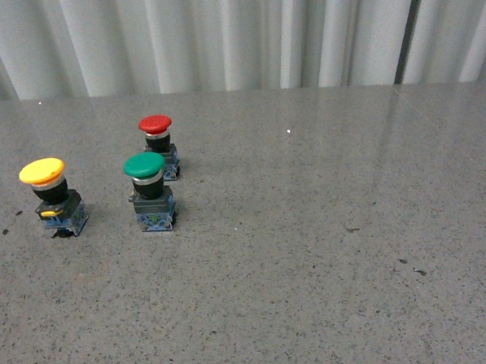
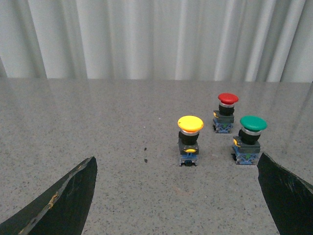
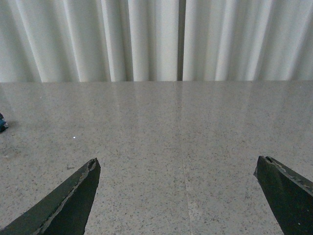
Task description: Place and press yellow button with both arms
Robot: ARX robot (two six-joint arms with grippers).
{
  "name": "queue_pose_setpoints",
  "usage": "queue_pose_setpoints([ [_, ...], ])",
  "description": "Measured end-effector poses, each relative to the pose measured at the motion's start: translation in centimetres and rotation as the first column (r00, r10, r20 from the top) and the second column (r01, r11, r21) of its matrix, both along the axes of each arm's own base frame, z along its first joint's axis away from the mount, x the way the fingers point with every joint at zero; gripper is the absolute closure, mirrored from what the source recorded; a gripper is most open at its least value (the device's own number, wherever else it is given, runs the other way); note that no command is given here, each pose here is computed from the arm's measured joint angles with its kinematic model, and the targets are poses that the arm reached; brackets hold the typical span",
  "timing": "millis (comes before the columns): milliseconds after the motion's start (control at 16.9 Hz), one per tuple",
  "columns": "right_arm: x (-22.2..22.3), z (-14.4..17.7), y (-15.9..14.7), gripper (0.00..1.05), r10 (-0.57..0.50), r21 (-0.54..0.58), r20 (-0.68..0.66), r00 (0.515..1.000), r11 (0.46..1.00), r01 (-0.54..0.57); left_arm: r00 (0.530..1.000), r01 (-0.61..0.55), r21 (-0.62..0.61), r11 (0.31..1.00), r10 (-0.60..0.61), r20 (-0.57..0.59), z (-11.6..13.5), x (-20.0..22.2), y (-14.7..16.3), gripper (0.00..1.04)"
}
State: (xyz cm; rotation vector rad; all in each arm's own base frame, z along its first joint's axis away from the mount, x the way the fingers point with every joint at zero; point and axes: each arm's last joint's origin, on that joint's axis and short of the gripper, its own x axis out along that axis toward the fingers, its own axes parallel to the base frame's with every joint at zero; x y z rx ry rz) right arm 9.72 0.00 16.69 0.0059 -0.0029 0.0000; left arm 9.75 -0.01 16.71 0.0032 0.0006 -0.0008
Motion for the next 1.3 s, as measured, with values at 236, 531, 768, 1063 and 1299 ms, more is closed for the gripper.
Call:
queue_pose_setpoints([
  [236, 0.0, 0.0, 0.0, 0.07, 0.000, 0.000, 0.001, 1.000, 1.000, 0.000, 1.000, 0.000, 0.000, 1.000, 0.000, 0.000, 0.0, 0.0, 0.0, 0.07],
  [531, 0.0, 0.0, 0.0, 0.07, 0.000, 0.000, 0.001, 1.000, 1.000, 0.000, 1.000, 0.000, 0.000, 1.000, 0.000, 0.000, 0.0, 0.0, 0.0, 0.07],
  [768, 0.0, 0.0, 0.0, 0.07, 0.000, 0.000, 0.001, 1.000, 1.000, 0.000, 1.000, 0.000, 0.000, 1.000, 0.000, 0.000, 0.0, 0.0, 0.0, 0.07],
  [1063, 0.0, 0.0, 0.0, 0.07, -0.001, 0.000, 0.001, 1.000, 1.000, 0.001, 0.950, -0.289, 0.090, 0.953, 0.297, -0.095, 4.0, 2.0, 0.6, 0.07],
  [1299, 0.0, 0.0, 0.0, 0.07, 0.000, 0.000, 0.001, 1.000, 1.000, 0.000, 0.966, -0.260, 0.077, 0.963, 0.259, 0.018, 9.3, 6.7, 1.5, 0.07],
])
